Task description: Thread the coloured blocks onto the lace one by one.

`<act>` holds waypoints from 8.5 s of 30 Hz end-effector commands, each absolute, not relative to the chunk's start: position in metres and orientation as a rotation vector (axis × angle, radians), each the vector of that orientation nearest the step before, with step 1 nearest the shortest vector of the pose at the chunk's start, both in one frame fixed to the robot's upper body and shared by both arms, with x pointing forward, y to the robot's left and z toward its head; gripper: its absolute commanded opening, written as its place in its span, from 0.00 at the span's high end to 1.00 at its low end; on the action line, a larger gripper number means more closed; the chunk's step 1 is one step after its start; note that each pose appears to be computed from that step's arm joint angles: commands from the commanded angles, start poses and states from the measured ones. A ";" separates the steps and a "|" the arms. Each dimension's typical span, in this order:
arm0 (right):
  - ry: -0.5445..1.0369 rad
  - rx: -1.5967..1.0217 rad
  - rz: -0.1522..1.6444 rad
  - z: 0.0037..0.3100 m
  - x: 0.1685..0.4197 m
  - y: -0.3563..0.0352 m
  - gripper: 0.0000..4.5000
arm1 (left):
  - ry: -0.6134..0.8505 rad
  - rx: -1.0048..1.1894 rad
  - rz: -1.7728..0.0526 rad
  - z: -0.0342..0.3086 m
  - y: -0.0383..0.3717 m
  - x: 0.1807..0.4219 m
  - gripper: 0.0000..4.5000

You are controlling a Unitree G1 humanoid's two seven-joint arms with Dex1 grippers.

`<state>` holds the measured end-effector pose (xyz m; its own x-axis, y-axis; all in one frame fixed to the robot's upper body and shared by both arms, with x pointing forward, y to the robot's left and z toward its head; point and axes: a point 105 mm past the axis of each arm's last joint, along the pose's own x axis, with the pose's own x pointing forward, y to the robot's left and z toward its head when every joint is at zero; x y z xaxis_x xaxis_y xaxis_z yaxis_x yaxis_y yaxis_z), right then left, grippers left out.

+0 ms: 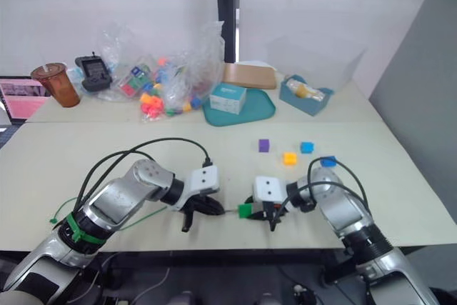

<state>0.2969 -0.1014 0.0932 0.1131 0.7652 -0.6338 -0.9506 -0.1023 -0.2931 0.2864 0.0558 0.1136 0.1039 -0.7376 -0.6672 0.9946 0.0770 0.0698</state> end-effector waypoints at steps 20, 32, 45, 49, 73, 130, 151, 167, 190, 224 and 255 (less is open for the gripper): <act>0.405 -0.782 1.491 0.074 0.281 -0.107 0.72 | 0.382 0.550 -1.440 0.094 0.009 0.295 1.00; 0.434 -0.777 1.476 0.068 0.279 -0.111 0.72 | 0.355 0.527 -1.331 0.110 0.053 0.308 0.28; 0.435 -0.777 1.476 0.068 0.282 -0.110 0.72 | 0.438 0.519 -1.266 0.073 0.092 0.285 0.33; 0.435 -0.778 1.477 0.068 0.282 -0.110 0.72 | 0.416 0.498 -1.265 0.067 0.086 0.287 0.60; 0.443 -0.771 1.458 0.068 0.282 -0.111 0.72 | 0.302 0.426 -1.360 0.085 0.040 0.289 0.99; 0.390 -0.795 1.304 0.093 0.296 -0.138 0.27 | 0.479 0.707 -1.449 0.056 0.008 0.292 0.72; 0.333 -0.779 1.394 0.096 0.295 -0.125 1.00 | 0.597 0.624 -1.275 0.056 0.094 0.283 0.72; 0.300 -0.791 1.414 0.108 0.297 -0.120 1.00 | 0.902 0.823 -0.895 0.095 0.341 0.240 0.72; 0.277 -0.737 1.416 0.125 0.285 -0.086 1.00 | 0.405 0.426 -1.289 0.162 0.159 0.252 0.00; 0.401 -0.808 1.330 0.111 0.275 -0.099 1.00 | 0.236 0.348 -1.398 0.085 0.031 0.283 0.99; 0.130 -0.182 0.152 0.127 0.290 -0.245 0.00 | 0.281 0.344 -1.356 0.092 0.067 0.276 1.00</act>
<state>0.2875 -0.2291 0.1135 0.9460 0.2371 -0.2211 -0.2674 0.9562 -0.1188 0.2790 0.0689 0.0842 0.2002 -0.8888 -0.4123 0.9795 0.1921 0.0615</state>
